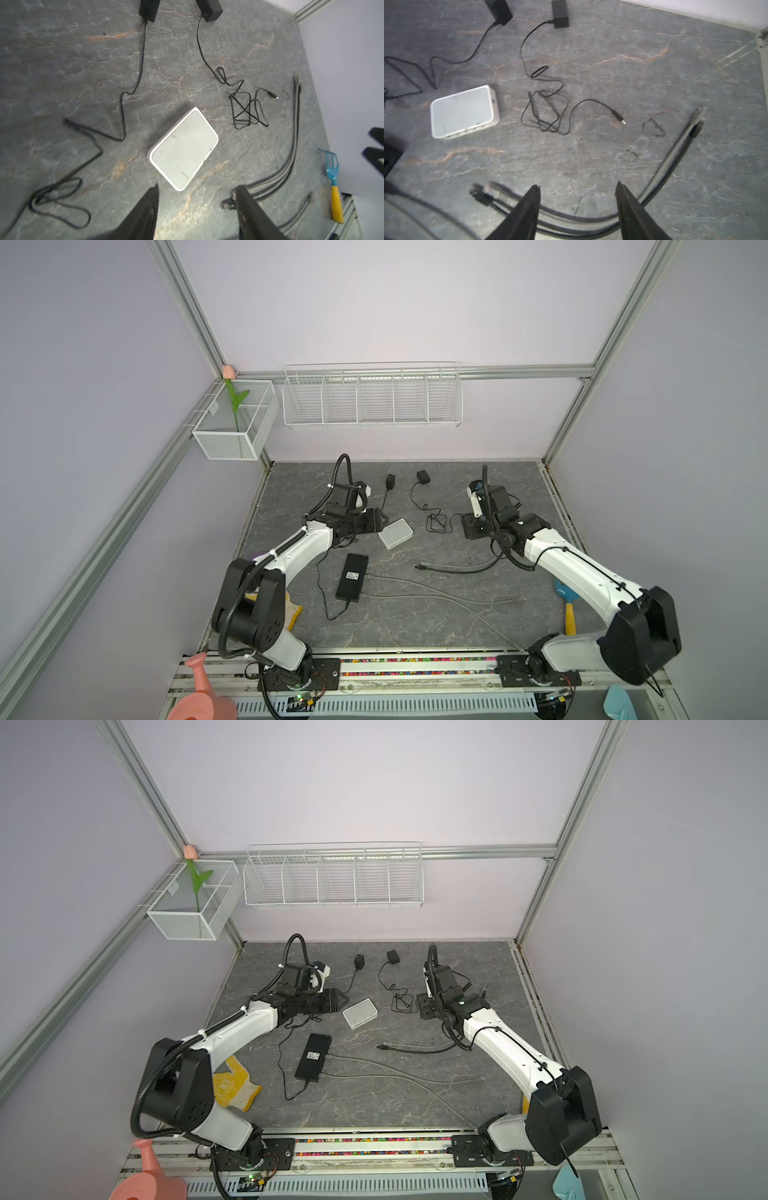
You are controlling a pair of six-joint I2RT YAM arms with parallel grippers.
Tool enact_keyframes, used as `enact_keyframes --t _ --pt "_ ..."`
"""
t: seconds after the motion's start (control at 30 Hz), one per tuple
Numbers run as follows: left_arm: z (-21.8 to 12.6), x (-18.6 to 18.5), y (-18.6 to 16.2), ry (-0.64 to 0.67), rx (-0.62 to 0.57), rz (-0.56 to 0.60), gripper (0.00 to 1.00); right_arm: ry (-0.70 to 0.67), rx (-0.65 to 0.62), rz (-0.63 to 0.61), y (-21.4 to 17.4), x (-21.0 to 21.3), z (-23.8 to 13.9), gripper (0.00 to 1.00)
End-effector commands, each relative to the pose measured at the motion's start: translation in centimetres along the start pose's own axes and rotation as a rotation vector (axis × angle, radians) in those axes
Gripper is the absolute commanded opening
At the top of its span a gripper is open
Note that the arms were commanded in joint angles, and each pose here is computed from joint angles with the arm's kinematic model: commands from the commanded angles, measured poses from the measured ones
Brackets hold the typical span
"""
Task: Insert the plug into the switch port
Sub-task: 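Open the right gripper and lift both grippers away from the switch, then grasp the black cable plug with the right gripper while the left grasps the white box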
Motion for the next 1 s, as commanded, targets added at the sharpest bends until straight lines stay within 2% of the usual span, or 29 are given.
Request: enact_keyframes --t 0.0,0.07,0.2,0.27,0.33,0.37,0.4,0.57,0.83,0.97 --pt "2.5 0.6 -0.6 -0.003 0.153 0.086 0.60 0.041 0.069 -0.133 0.6 0.4 3.1 0.58" --pt "3.8 0.9 0.0 -0.006 0.198 0.119 0.62 0.098 0.065 -0.282 0.9 1.3 5.1 0.56" --pt "5.0 1.3 1.2 0.022 0.260 0.186 0.64 0.097 0.092 -0.426 2.2 1.1 7.8 0.57" --pt "5.3 1.3 1.7 0.024 0.283 0.215 0.65 0.107 0.128 -0.531 2.2 1.1 9.2 0.60" --pt "5.7 1.3 1.9 0.023 0.307 0.227 0.67 0.109 0.182 -0.599 2.0 1.1 10.4 0.71" --pt "5.9 1.2 1.9 0.027 0.319 0.238 0.81 0.113 0.207 -0.620 1.8 0.9 11.0 0.77" --pt "6.0 1.1 1.8 0.034 0.331 0.253 0.84 0.114 0.221 -0.635 1.7 0.7 11.5 0.78" --pt "7.2 0.0 0.9 0.064 0.394 0.338 0.97 0.141 0.297 -0.608 2.0 -1.6 13.8 0.78" --pt "7.6 -0.3 1.5 0.092 0.392 0.365 0.97 0.194 0.404 -0.614 2.4 -3.7 15.0 0.76" --pt "7.7 -0.5 1.4 0.114 0.427 0.379 0.97 0.212 0.475 -0.559 2.3 -5.0 15.8 0.69"
Point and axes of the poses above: each gripper's point midway between its finger pads, its own z axis out along the fingers, its own x axis along the line the jaws close on, y = z × x, the point moved 7 cm from there along -z, back along the fingers, and after that the axes turned 9 degrees about z, right-handed, at the moved point
